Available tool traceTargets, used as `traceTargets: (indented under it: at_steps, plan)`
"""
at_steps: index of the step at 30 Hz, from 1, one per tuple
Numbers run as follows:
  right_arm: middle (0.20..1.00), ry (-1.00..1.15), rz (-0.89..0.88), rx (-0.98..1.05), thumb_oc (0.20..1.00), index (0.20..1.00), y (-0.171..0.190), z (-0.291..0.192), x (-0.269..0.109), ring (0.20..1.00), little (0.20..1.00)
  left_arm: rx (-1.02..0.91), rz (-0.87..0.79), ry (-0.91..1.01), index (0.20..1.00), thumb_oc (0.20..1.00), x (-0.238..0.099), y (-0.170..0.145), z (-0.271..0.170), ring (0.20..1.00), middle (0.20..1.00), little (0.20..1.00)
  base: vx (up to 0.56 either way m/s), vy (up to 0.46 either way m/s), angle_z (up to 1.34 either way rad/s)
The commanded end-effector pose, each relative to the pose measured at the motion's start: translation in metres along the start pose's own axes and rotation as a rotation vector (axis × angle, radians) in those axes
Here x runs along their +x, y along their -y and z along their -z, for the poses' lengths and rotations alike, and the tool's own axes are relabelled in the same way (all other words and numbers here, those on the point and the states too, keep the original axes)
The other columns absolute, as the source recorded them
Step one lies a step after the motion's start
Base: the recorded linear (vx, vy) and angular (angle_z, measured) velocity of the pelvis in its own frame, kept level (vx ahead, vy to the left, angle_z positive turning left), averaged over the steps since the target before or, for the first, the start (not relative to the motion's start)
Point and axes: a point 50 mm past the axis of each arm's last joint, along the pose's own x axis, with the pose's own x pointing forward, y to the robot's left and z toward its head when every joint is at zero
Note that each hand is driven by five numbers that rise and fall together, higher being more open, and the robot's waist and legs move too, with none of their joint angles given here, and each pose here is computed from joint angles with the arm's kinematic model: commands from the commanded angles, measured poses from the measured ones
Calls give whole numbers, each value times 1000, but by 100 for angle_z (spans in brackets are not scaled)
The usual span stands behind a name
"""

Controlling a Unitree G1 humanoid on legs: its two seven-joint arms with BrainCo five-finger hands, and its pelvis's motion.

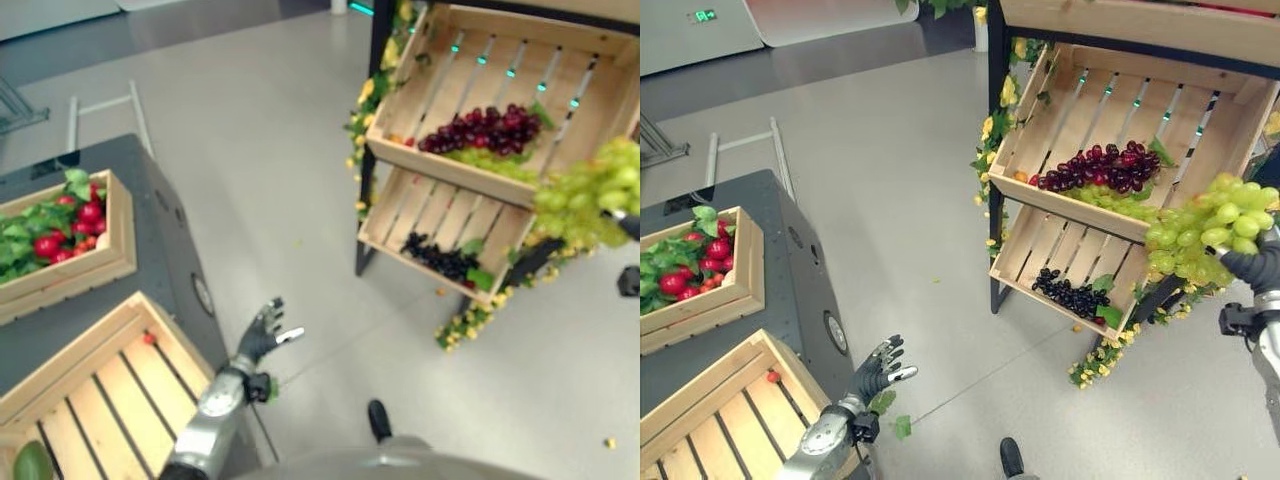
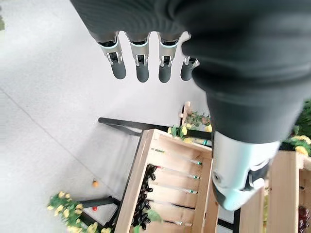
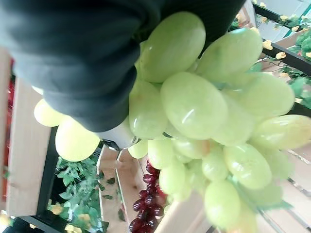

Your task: Pick up the fruits from the basket on one side to the basket on the other side

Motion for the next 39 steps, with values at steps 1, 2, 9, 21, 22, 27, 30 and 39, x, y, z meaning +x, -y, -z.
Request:
traceTargets:
  at_steps: [1, 2, 9, 21, 22, 27, 30, 39]
  plan:
    - [200, 189, 96, 36, 200, 200, 20, -50, 30, 200, 200, 65, 36, 80, 1000, 1000, 9, -3, -21, 1000, 1000, 1000, 0, 0, 0]
    - [200, 186, 102, 38, 200, 200, 20, -51, 34, 200, 200, 64, 43, 82, 1000, 1000, 10, -2, -22, 1000, 1000, 1000, 0, 0, 0]
    - [200, 182, 111, 9, 200, 200, 17, -66, 60, 200, 200, 64, 83, 89, 1000, 1000, 12, 6, -25, 1000, 1000, 1000, 22, -21, 6]
    - [200, 185, 205, -141, 200, 200, 45, -123, 101, 200, 200, 62, 122, 84, 1000, 1000, 9, 8, -27, 1000, 1000, 1000, 4, -14, 8]
    - [200, 188, 203, -142, 200, 200, 45, -125, 102, 200, 200, 58, 121, 86, 1000, 1000, 10, 9, -27, 1000, 1000, 1000, -19, -11, 15]
    - [200, 189, 267, -158, 200, 200, 54, -157, 117, 200, 200, 61, 131, 77, 1000, 1000, 11, 10, -27, 1000, 1000, 1000, -10, -8, 11]
    - [200, 184, 318, -168, 200, 200, 63, -175, 122, 200, 200, 53, 135, 75, 1000, 1000, 10, 11, -27, 1000, 1000, 1000, 0, -7, 10]
    - [200, 114, 438, -191, 200, 200, 83, -201, 127, 200, 200, 43, 141, 61, 1000, 1000, 10, 14, -24, 1000, 1000, 1000, -22, 0, 2]
